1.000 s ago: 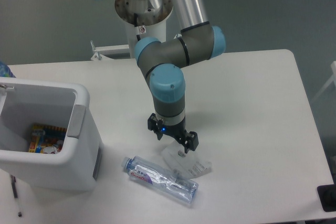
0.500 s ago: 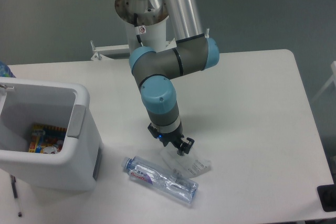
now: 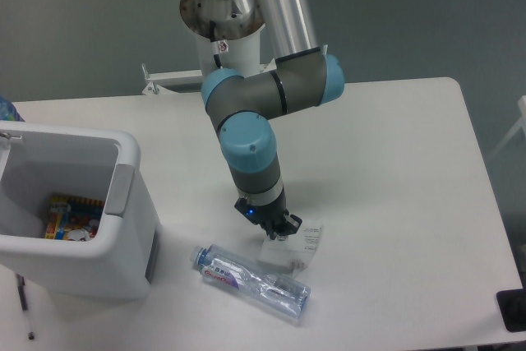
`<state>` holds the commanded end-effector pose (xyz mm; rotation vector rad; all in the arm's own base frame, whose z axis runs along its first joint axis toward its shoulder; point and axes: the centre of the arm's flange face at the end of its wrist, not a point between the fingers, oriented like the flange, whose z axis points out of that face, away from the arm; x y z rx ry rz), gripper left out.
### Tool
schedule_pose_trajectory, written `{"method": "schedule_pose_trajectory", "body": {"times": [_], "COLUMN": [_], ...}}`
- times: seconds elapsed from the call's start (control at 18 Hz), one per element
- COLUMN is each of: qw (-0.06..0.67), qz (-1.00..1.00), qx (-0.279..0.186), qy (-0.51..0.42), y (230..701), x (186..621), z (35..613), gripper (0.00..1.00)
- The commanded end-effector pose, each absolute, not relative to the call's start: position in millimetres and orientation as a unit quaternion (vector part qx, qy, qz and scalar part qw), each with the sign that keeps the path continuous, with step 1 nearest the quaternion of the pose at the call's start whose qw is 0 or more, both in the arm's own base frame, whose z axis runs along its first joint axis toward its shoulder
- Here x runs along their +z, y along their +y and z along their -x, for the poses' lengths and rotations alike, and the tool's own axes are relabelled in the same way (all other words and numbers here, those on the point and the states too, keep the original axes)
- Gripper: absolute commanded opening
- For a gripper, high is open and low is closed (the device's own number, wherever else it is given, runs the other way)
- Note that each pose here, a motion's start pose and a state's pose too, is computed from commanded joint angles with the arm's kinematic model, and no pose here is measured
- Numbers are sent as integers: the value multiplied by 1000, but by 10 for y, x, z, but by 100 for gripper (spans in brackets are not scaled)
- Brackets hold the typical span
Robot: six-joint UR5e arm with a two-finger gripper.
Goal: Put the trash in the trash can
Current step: 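Close the gripper on the clear plastic wrapper, then lift the wrapper and carry it over the white bin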
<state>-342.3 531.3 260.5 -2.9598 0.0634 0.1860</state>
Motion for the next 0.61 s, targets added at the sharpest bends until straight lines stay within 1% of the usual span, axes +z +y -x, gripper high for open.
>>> {"method": "schedule_pose_trajectory", "body": {"times": [0.17, 0.44, 0.61], "qw": [130, 159, 208], "qz": [991, 987, 978], "qx": [35, 23, 12], "qy": [9, -1, -23], "y": [5225, 5138, 5112], "x": [2777, 2941, 3292], "z": [3508, 3557, 3530], "gripper": [0, 0, 0]}}
